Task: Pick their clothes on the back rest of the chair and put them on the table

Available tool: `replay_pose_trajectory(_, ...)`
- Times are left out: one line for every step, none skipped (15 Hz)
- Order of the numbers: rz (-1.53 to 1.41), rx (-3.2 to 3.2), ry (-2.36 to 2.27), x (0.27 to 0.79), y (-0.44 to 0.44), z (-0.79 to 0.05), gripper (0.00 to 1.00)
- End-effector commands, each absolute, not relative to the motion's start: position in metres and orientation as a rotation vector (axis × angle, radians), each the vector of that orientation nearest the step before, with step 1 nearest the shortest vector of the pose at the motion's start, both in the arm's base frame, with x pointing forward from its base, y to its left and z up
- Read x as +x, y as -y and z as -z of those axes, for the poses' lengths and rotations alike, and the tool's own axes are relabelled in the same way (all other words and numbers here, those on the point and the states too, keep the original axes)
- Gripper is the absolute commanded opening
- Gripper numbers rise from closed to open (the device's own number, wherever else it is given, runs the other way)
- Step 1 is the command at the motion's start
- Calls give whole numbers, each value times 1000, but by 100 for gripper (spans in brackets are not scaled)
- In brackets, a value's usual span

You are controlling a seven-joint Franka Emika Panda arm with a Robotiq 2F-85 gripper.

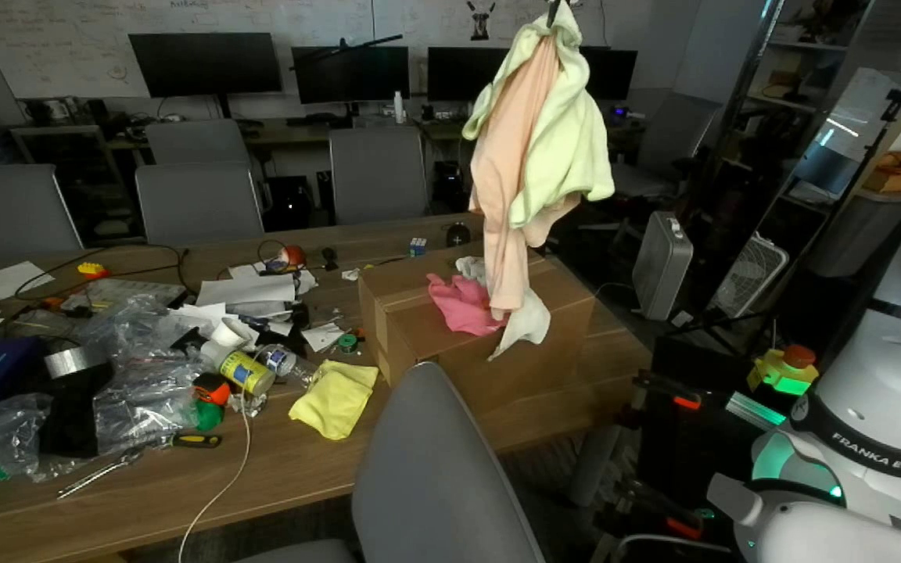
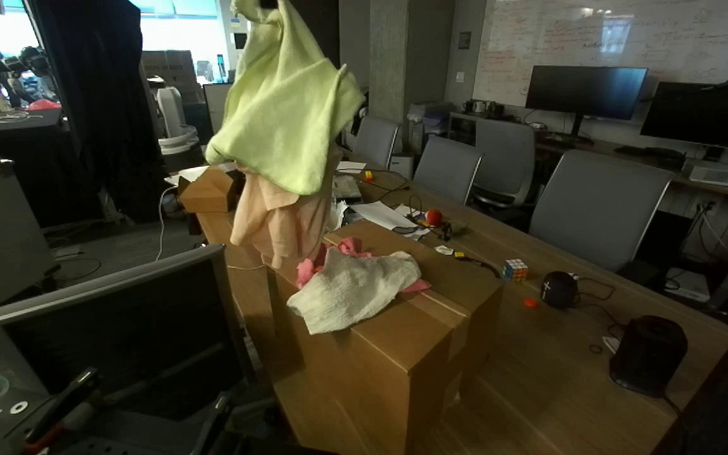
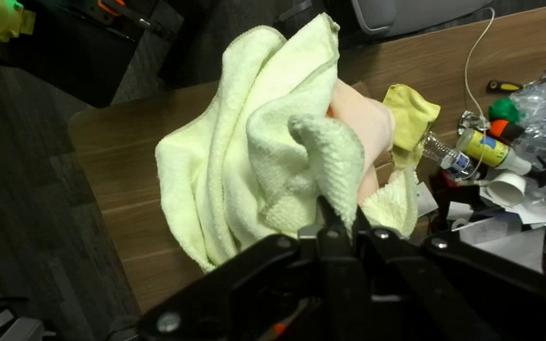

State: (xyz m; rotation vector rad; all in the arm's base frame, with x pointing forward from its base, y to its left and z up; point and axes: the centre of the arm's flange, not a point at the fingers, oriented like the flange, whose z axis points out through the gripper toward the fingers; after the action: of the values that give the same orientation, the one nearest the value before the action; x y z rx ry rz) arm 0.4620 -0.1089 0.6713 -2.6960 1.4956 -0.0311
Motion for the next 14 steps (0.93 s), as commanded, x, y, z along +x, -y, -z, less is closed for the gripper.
replay_pose_trajectory(64, -2629, -1576, 473, 133, -652, 1)
replay_pose_trajectory(76, -2616, -1615, 480, 139, -645, 1)
replay_pose_trajectory(95, -2606, -1672, 490, 144, -634, 1)
replay_pose_trajectory(112, -2592, -1710, 498, 149, -626, 1)
replay_pose_trajectory(109, -2587, -1739, 509, 154, -615, 1)
replay_pose_trajectory(109, -2582, -1769, 520, 158, -604, 1)
replay_pose_trajectory(109, -2579, -1797, 529, 161, -592, 1)
replay_pose_trajectory(130, -2574, -1822, 539, 165, -580, 1)
replay_pose_trajectory(168, -2569, -1845, 548, 169, -568, 1)
replay_pose_trajectory(197, -2558, -1867, 556, 172, -558, 1)
replay_pose_trajectory(235, -2545, -1889, 562, 175, -547, 1)
replay_pose_trajectory(270, -2533, -1910, 568, 178, -539, 1)
replay_pose_trajectory(301, -2512, -1933, 572, 182, -532, 1)
replay_pose_trajectory(322, -2491, -1955, 575, 185, -526, 1)
